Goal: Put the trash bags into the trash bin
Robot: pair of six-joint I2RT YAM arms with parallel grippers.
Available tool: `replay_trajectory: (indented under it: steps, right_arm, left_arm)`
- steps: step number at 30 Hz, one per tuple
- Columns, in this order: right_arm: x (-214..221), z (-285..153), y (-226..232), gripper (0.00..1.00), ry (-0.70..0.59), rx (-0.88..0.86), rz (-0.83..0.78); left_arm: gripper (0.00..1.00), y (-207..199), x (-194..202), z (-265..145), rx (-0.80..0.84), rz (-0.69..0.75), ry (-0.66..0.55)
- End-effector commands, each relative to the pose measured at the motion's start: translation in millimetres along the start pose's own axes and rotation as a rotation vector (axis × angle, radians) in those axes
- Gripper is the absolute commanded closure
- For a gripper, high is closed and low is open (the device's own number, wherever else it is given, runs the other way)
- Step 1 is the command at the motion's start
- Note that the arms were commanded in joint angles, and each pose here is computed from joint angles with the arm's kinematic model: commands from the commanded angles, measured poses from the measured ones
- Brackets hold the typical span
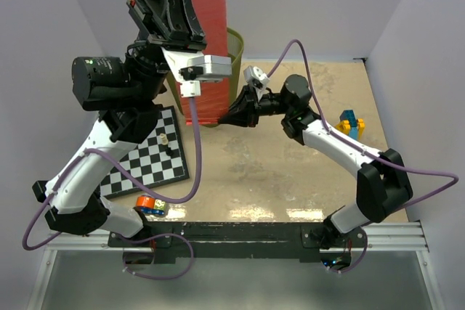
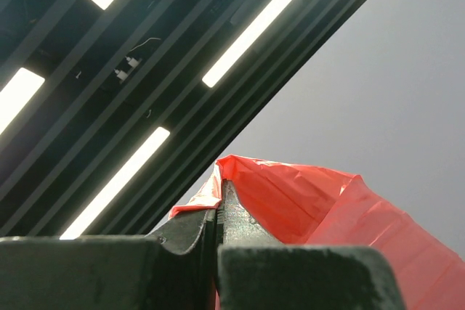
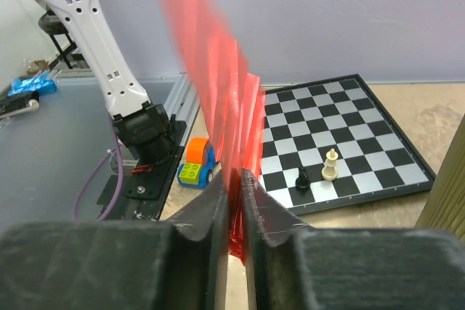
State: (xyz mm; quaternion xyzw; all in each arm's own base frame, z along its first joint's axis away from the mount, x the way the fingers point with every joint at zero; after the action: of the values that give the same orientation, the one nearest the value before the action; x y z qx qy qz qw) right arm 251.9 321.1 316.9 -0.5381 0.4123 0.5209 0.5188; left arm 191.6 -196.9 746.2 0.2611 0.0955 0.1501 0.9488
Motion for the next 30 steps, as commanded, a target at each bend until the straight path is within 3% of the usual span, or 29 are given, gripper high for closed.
replay_trajectory:
  steps: [1, 4, 6, 8, 12, 15, 17, 19, 21, 23, 26, 30]
  right_arm:
    - [-21.3, 2.8, 5.2, 1.00, -0.035, -0.045, -0.071]
    - [-29.5, -4.0, 6.5, 1.00, -0.027, -0.047, -0.080]
    - [-22.6, -16.7, -2.3, 1.00, 0.070, 0.014, -0.028]
    - [-10.8, -33.4, -13.2, 1.00, 0.221, 0.092, -0.130]
    - [40.9, -73.8, -10.2, 1.00, 0.594, 0.109, -0.189]
    - [75.5, -99.0, -4.3, 1.00, 0.788, 0.144, -0.089]
    - [94.5, -111.3, 3.4, 1.00, 0.887, 0.132, -0.004]
    - [108.5, -121.8, 8.1, 1.00, 0.974, 0.112, 0.052]
    - [112.5, -130.9, 8.2, 1.00, 1.045, 0.129, 0.078]
    - [111.7, -139.5, 5.5, 1.00, 1.104, 0.171, 0.086]
    - [111.1, -147.7, 12.1, 1.00, 1.156, 0.173, 0.122]
    - [109.4, -152.7, 20.1, 1.00, 1.171, 0.190, 0.152]
  left_arm:
    - [1.00, 16.4, -2.7, -3.8, -0.059, 0.029, 0.005]
    - [1.00, 10.6, 8.6, -15.0, -0.008, 0.039, 0.072]
    - [1.00, 8.0, 23.7, -37.3, 0.050, 0.052, 0.135]
    - [1.00, 6.2, 45.6, -72.7, 0.057, 0.003, 0.256]
    - [1.00, -45.4, 99.3, -181.9, 0.114, -0.315, 0.631]
    - [1.00, -103.2, 103.7, -274.9, 0.242, -0.545, 0.835]
    - [0.94, -132.1, 92.1, -326.3, 0.346, -0.669, 0.913]
    - [0.75, -161.5, 80.7, -365.3, 0.491, -0.739, 0.939]
    - [0.61, -183.3, 72.5, -401.2, 0.659, -0.715, 0.939]
    - [0.54, -190.4, 70.6, -423.9, 0.740, -0.655, 0.924]
    - [0.45, -186.4, 65.5, -422.2, 0.750, -0.608, 0.835]
    - [0.33, -191.8, 56.7, -408.1, 0.770, -0.666, 0.761]
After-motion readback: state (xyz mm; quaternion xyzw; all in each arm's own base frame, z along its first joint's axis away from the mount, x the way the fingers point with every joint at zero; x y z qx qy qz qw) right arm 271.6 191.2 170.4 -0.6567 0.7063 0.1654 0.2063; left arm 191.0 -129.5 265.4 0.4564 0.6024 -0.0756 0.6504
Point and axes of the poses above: each gripper's point midway between its finger pads, its own z axis out along the fingers, its own y axis along the line the jaws close on, x = y × z, the point moved 3 cm from there along -z, back along the fingers, and after that the axes turned 15 degrees about -z, right-handed, at the moved point
